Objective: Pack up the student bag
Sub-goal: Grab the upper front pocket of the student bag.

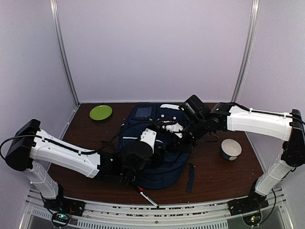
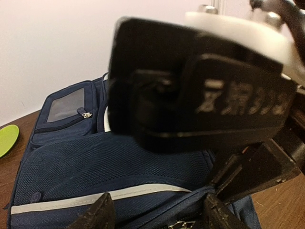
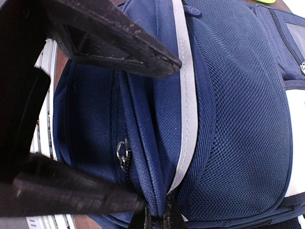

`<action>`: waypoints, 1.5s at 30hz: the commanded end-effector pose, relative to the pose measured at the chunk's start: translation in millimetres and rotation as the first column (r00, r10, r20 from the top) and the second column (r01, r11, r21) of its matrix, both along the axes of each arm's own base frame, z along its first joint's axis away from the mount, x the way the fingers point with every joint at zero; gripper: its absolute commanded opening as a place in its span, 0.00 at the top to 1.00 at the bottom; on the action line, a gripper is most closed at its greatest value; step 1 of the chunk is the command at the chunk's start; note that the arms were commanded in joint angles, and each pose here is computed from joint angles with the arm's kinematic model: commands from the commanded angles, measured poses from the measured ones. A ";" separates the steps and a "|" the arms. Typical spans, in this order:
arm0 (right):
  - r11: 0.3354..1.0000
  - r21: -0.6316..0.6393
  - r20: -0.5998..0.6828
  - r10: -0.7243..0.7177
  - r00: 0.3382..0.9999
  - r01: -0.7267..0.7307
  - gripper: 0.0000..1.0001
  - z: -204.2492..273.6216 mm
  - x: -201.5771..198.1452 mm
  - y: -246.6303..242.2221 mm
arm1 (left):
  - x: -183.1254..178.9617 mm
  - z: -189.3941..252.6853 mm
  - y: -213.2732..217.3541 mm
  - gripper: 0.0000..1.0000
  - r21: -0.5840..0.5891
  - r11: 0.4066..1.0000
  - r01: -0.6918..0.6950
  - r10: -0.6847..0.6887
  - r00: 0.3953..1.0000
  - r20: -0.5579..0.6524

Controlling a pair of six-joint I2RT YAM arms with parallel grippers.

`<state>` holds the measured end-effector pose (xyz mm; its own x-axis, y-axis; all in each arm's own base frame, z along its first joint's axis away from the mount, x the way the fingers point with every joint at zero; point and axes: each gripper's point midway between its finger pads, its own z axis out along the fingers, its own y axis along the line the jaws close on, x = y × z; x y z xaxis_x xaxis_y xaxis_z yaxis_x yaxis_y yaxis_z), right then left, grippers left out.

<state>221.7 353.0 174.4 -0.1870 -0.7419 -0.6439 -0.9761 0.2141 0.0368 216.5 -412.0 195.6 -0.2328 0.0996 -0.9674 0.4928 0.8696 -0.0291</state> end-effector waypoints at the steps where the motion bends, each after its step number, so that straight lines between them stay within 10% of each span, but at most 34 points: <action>1: 0.963 0.258 0.083 0.062 0.995 -0.082 1.00 65.8 -6.6 31.4 | 5.1 -22.9 5.6 0.39 0.037 0.998 -0.057 0.058 0.997 -0.048; 13: 0.967 0.253 0.105 -0.014 0.994 -0.013 1.00 64.7 8.7 20.2 | -2.4 -35.3 46.8 0.74 0.037 0.994 -0.106 0.109 0.987 -0.115; 18: 0.967 0.256 0.096 -0.011 0.995 -0.014 1.00 64.1 8.9 21.6 | -5.3 -43.8 61.6 0.72 0.033 0.991 -0.131 0.135 0.980 -0.148; 26: 0.969 0.247 0.063 -0.005 0.998 -0.011 1.00 58.9 10.3 27.8 | -4.4 -26.6 13.9 0.36 0.037 0.999 -0.021 0.026 0.992 -0.126; 45: 0.947 0.311 0.119 -0.123 0.985 0.081 1.00 87.0 33.5 -2.5 | -3.8 -63.2 115.6 0.54 0.257 0.912 -0.320 0.369 0.914 -0.172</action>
